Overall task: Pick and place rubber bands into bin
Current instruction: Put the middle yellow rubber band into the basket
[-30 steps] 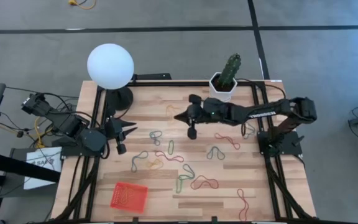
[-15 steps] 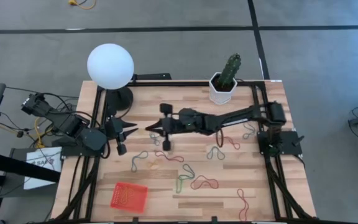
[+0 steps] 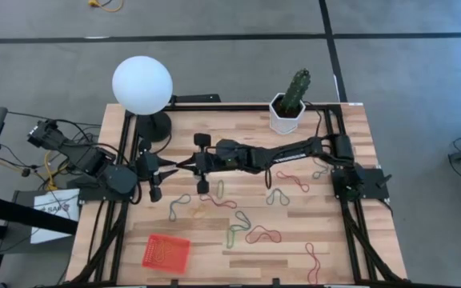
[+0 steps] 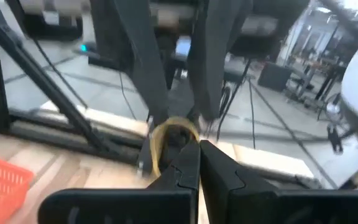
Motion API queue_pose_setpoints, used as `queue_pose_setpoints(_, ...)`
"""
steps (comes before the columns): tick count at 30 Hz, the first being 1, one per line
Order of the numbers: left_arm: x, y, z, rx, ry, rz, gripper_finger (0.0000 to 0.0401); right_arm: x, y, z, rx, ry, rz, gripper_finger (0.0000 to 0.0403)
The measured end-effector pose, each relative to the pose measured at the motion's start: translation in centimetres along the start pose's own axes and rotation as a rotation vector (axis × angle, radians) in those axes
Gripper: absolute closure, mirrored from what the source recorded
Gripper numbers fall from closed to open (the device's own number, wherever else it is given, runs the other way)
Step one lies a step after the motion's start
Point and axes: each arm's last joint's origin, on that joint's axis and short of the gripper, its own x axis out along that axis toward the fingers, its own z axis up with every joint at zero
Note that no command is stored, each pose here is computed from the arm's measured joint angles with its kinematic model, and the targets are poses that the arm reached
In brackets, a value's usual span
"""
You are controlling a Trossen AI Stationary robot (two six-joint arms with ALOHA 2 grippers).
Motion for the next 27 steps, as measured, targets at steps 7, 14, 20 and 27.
queue_pose_setpoints(7,0.0,0.2,-0.6,-0.004,0.053,0.002,0.0262,-0.1,-0.2,0.3,-0.004,-0.018,-0.008,0.0403)
queue_pose_setpoints(14,0.0,0.3,-0.8,-0.019,0.070,0.007,0.0261,-0.1,-0.3,1.0,-0.031,-0.089,-0.028,0.0403)
queue_pose_setpoints(20,0.0,0.4,-0.7,0.017,0.049,0.053,0.0296,-0.1,-0.4,1.0,-0.033,-0.091,-0.029,0.0403)
queue_pose_setpoints(27,0.0,0.4,-0.7,0.017,0.053,0.043,0.0393,-0.1,-0.5,1.0,-0.029,-0.085,-0.044,0.0399)
